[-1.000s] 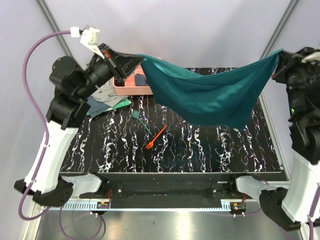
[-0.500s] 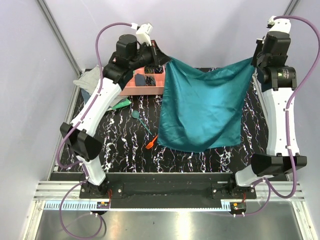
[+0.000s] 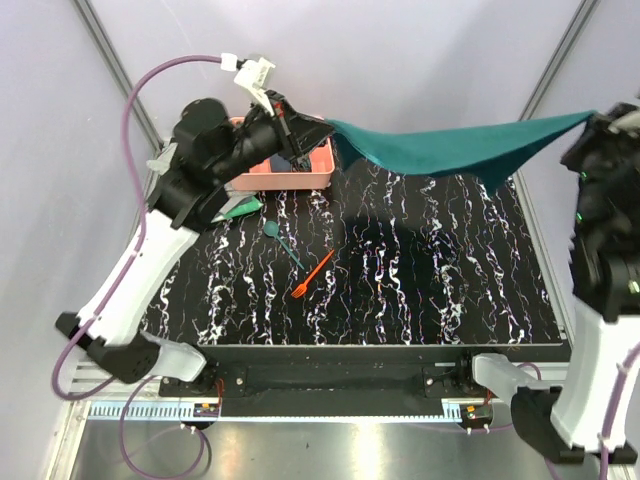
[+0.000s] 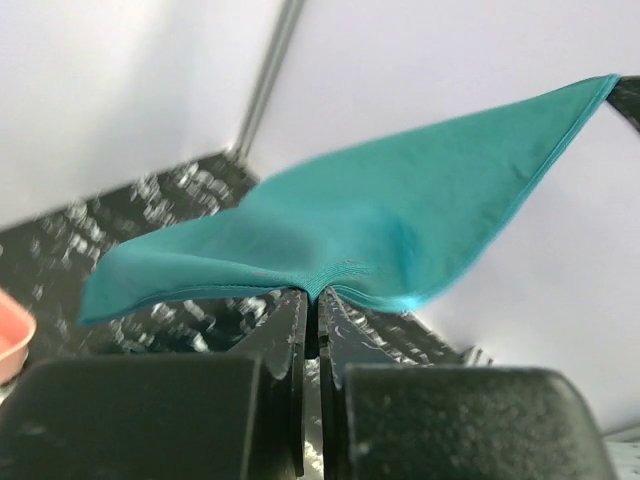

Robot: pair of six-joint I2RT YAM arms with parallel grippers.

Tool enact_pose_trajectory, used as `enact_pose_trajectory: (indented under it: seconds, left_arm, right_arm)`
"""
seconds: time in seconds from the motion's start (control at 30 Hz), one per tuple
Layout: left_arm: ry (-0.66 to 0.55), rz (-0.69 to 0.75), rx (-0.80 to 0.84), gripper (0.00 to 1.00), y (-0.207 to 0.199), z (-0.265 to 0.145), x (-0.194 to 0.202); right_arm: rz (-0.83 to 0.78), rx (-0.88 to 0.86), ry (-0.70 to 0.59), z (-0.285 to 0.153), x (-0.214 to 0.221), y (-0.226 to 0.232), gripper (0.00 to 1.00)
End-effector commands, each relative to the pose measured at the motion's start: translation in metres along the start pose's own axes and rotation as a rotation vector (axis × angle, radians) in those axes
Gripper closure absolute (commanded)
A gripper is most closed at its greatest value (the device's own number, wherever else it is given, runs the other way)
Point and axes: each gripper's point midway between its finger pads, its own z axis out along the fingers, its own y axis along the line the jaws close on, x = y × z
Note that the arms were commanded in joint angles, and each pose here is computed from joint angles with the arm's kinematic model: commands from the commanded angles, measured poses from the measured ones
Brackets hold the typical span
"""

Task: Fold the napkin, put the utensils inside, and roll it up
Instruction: Flatten the napkin out

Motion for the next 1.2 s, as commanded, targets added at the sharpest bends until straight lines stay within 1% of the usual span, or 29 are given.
enact_pose_trajectory:
  seconds: [0.0,0.1,0.2,0.3,0.33,0.4,0.43,0.47,0.5,0.53,0.57,0.6,0.63,0.67,0.7,0.73,0.77,0.8,0.83,0.87,0.9,0.93,0.97,1.0,1.03,1.07,1.1,1.13,1.17]
  left_arm:
    - [-0.134,0.072,0.047,1.0,-0.037,-0.027,-0.033]
    - [-0.161,0.079,0.068,1.0,-0.052,-0.038,-0.042]
    - [-0.179,0.087,0.075,1.0,-0.058,-0.04,-0.048]
    - [-0.149,0.099,0.026,1.0,-0.043,-0.022,-0.043]
    - [-0.154,0.112,0.012,1.0,-0.041,-0.018,-0.048]
    - [-0.089,0.108,-0.023,1.0,-0.017,0.012,-0.029]
    - [-0.09,0.096,-0.031,1.0,-0.004,0.019,-0.033]
    - [-0.038,0.031,-0.037,1.0,0.017,0.042,-0.015]
    - [-0.016,0.007,-0.009,1.0,0.024,0.052,-0.009]
    - [0.01,-0.022,-0.045,1.0,0.054,0.072,0.001]
    - [0.023,-0.044,-0.059,1.0,0.069,0.083,0.008]
    - [0.013,-0.049,-0.048,1.0,0.075,0.092,0.003]
    - [0.064,-0.091,-0.089,1.0,0.115,0.116,0.03]
    - [0.078,-0.134,-0.093,1.0,0.13,0.127,0.039]
    - [0.056,-0.144,-0.079,1.0,0.142,0.135,0.029]
    - [0.112,-0.196,-0.113,1.0,0.181,0.158,0.068]
    - [0.117,-0.252,-0.121,1.0,0.197,0.167,0.078]
    - [0.091,-0.263,-0.081,1.0,0.204,0.176,0.075]
    - [0.117,-0.311,-0.103,0.96,0.237,0.187,0.104]
    - [0.11,-0.35,-0.098,0.91,0.246,0.192,0.111]
    - [0.084,-0.343,-0.071,0.72,0.251,0.198,0.111]
    - [0.094,-0.356,-0.078,0.58,0.263,0.202,0.126]
    - [0.086,-0.347,-0.076,0.39,0.266,0.204,0.128]
    - [0.099,-0.345,-0.077,0.21,0.267,0.205,0.135]
    - [0.083,-0.321,-0.065,0.13,0.263,0.204,0.129]
    - [0.073,-0.285,-0.052,0.1,0.258,0.204,0.126]
    - [0.092,-0.284,-0.061,0.06,0.26,0.201,0.138]
    - [0.062,-0.251,-0.038,0.02,0.243,0.195,0.119]
    - [0.033,-0.207,-0.017,0.01,0.234,0.192,0.11]
  right_arm:
    - [0.046,-0.063,-0.103,-0.031,-0.039,-0.001,1.0]
    - [0.062,-0.104,-0.082,-0.041,-0.043,0.004,1.0]
    - [0.069,-0.107,-0.067,-0.033,-0.04,0.008,1.0]
    - [0.037,-0.047,0.012,0.005,-0.014,0.012,1.0]
    - [0.019,-0.004,0.029,0.016,-0.005,0.008,1.0]
    - [-0.039,0.026,0.096,0.05,0.028,0.014,1.0]
    - [-0.057,0.04,0.12,0.061,0.04,0.016,1.0]
    - [-0.079,0.044,0.166,0.073,0.062,0.02,1.0]
    - [-0.094,0.083,0.193,0.093,0.079,0.012,1.0]
    - [-0.102,0.095,0.211,0.103,0.092,0.011,1.0]
    - [-0.115,0.102,0.253,0.115,0.117,0.011,1.0]
    - [-0.119,0.12,0.271,0.138,0.136,0.006,1.0]
    - [-0.122,0.116,0.296,0.15,0.152,0.006,1.0]
    - [-0.133,0.121,0.324,0.164,0.172,0.003,1.0]
    - [-0.149,0.128,0.373,0.19,0.206,0.0,1.0]
    - [-0.156,0.116,0.4,0.204,0.225,0.001,1.0]
    - [-0.163,0.113,0.41,0.219,0.236,0.001,1.0]
    - [-0.183,0.108,0.479,0.242,0.282,0.003,1.0]
    - [-0.181,0.097,0.505,0.255,0.301,0.002,1.0]
    - [-0.176,0.088,0.49,0.271,0.302,0.005,1.0]
    - [-0.19,0.074,0.565,0.287,0.351,0.006,1.0]
    - [-0.187,0.045,0.584,0.296,0.367,0.01,1.0]
    - [-0.181,0.029,0.557,0.31,0.361,0.015,0.78]
    - [-0.191,-0.002,0.641,0.313,0.403,0.019,0.57]
    - [-0.18,-0.053,0.664,0.315,0.413,0.028,0.38]
    - [-0.163,-0.072,0.631,0.325,0.396,0.034,0.29]
    - [-0.158,-0.093,0.704,0.318,0.418,0.037,0.23]
    - [-0.141,-0.111,0.708,0.317,0.414,0.041,0.21]
    - [-0.119,-0.112,0.726,0.312,0.417,0.043,0.21]
